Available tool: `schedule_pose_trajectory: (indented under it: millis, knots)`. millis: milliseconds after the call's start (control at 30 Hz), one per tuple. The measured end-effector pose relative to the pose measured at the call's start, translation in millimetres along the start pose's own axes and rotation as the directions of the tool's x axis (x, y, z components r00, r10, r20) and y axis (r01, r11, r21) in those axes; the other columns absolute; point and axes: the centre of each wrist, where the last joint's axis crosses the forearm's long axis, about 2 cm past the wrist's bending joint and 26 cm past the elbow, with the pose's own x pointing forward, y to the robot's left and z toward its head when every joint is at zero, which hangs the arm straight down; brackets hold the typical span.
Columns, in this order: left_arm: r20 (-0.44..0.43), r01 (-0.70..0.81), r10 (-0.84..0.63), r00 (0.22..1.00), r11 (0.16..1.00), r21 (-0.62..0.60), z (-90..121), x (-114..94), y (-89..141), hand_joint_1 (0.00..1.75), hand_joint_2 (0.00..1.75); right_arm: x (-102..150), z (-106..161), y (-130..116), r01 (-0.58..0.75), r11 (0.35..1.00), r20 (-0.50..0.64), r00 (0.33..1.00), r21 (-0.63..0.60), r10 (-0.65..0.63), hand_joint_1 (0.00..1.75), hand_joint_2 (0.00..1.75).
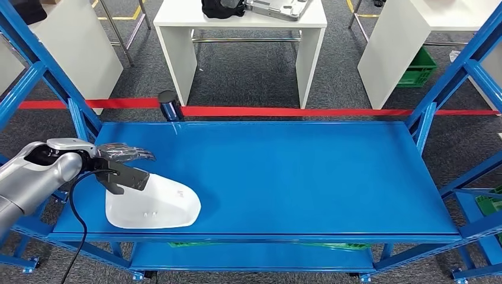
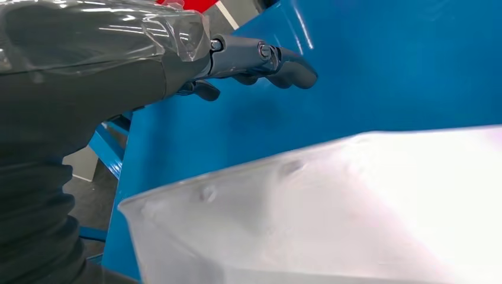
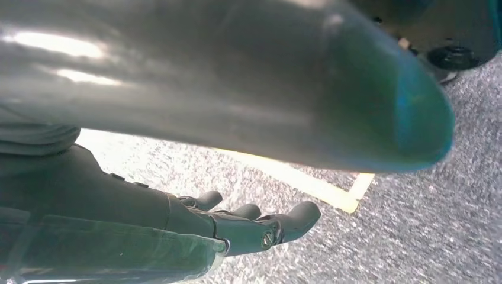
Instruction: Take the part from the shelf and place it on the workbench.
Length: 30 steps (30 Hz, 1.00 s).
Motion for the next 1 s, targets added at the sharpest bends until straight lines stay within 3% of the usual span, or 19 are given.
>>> schedule_pose_trajectory:
  millis: [400,867,900,1000]
  knots:
    - [0.006,-0.023,0.023,1.000,0.998,-0.050,-5,-3,-16,0.00,1.75,0,-1,1,0.003,1.000,-0.004,1.000,0.008,-0.003,0.00,0.00]
    - [0.037,-0.037,0.042,0.998,0.994,-0.106,-9,1,-15,0.04,1.75,1,-3,5,0.015,0.999,0.001,1.000,0.029,-0.015,0.00,0.00]
    - [0.038,-0.037,0.041,0.998,0.993,-0.110,-9,1,-15,0.18,1.75,1,-3,5,0.016,0.999,0.001,1.000,0.032,-0.016,0.00,0.00]
    - [0.040,-0.038,0.043,0.998,0.993,-0.112,-9,1,-15,1.34,1.75,1,-3,4,0.016,0.999,0.002,1.000,0.032,-0.016,0.00,0.00]
